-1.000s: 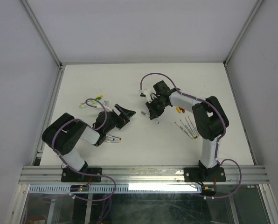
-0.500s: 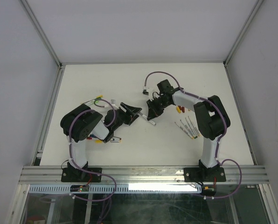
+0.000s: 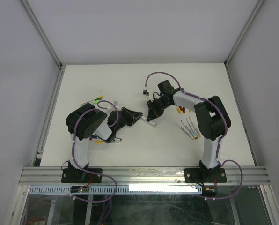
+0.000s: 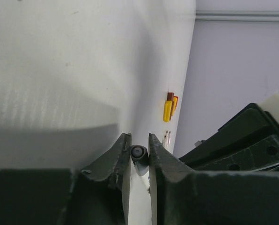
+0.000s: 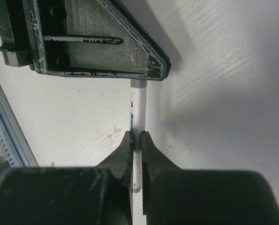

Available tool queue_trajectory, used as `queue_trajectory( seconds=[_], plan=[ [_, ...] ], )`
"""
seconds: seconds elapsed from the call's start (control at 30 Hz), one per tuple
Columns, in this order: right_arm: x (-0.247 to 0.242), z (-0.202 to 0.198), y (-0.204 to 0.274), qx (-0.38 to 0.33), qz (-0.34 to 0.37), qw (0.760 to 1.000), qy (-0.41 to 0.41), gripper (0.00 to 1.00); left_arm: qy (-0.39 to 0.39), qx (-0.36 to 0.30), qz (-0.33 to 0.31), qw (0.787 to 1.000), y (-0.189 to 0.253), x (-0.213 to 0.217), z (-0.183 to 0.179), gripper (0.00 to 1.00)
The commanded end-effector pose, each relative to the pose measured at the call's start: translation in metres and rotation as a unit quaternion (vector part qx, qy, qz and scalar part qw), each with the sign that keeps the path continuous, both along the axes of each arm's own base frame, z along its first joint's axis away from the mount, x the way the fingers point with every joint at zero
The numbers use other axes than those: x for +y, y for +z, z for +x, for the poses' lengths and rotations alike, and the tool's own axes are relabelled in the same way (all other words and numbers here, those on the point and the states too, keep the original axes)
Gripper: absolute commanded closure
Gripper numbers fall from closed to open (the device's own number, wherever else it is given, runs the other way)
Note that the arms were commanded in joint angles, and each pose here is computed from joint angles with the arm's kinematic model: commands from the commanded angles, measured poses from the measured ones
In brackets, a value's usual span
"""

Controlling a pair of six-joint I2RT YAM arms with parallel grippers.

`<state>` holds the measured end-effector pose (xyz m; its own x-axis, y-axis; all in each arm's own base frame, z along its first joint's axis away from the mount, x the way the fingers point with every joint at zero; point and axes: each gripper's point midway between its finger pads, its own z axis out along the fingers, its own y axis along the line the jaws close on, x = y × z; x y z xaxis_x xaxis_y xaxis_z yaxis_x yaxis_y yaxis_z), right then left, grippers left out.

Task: Open the pen caps
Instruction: Pick up the pen from the center of the board, then open the pen cap from the pen.

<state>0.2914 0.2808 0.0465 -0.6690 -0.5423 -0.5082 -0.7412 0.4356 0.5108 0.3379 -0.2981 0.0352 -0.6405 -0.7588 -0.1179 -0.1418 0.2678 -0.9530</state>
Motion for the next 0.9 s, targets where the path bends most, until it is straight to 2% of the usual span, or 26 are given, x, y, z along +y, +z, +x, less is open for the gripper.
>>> queue_trajectory(
  seconds=[0.0,0.1,0.2,0.3,0.4,0.5,0.57,0.73,0.8,0.87],
  plan=[
    [0.008,0.003,0.013,-0.011,0.028,1.0,0.008,1.0,-0.002,-0.034,-0.021,0.999,0.02,-0.01,0.007,0.89],
    [0.008,0.002,0.014,-0.012,0.029,0.999,0.01,1.0,-0.01,-0.046,-0.023,0.999,0.026,-0.012,0.006,1.0],
    [0.008,0.001,0.017,-0.013,0.031,0.999,0.013,1.0,-0.014,-0.067,-0.027,0.997,0.038,-0.012,0.005,1.0],
    [0.007,0.001,0.025,-0.022,0.036,0.999,0.018,0.75,-0.017,-0.097,-0.023,0.995,0.053,-0.01,0.003,1.0],
    [0.006,-0.001,0.042,-0.04,0.053,0.998,0.022,0.57,-0.026,-0.146,-0.018,0.989,0.077,-0.007,-0.002,1.0],
    [0.005,-0.005,0.062,-0.06,0.073,0.995,0.025,0.46,-0.036,-0.209,-0.017,0.977,0.107,-0.005,-0.012,1.0],
    [0.006,-0.007,0.069,-0.067,0.082,0.994,0.028,0.43,-0.043,-0.24,-0.015,0.97,0.122,-0.005,-0.019,1.0],
    [0.012,-0.017,0.077,-0.057,0.108,0.992,0.042,0.42,-0.057,-0.275,-0.011,0.96,0.141,-0.011,-0.026,1.0],
    [0.016,-0.023,0.083,-0.046,0.124,0.99,0.051,0.5,-0.056,-0.279,-0.013,0.958,0.143,-0.013,-0.025,1.0],
    [0.017,-0.027,0.084,-0.04,0.126,0.99,0.054,0.68,-0.052,-0.286,-0.019,0.957,0.147,-0.013,-0.024,1.0]
  ],
)
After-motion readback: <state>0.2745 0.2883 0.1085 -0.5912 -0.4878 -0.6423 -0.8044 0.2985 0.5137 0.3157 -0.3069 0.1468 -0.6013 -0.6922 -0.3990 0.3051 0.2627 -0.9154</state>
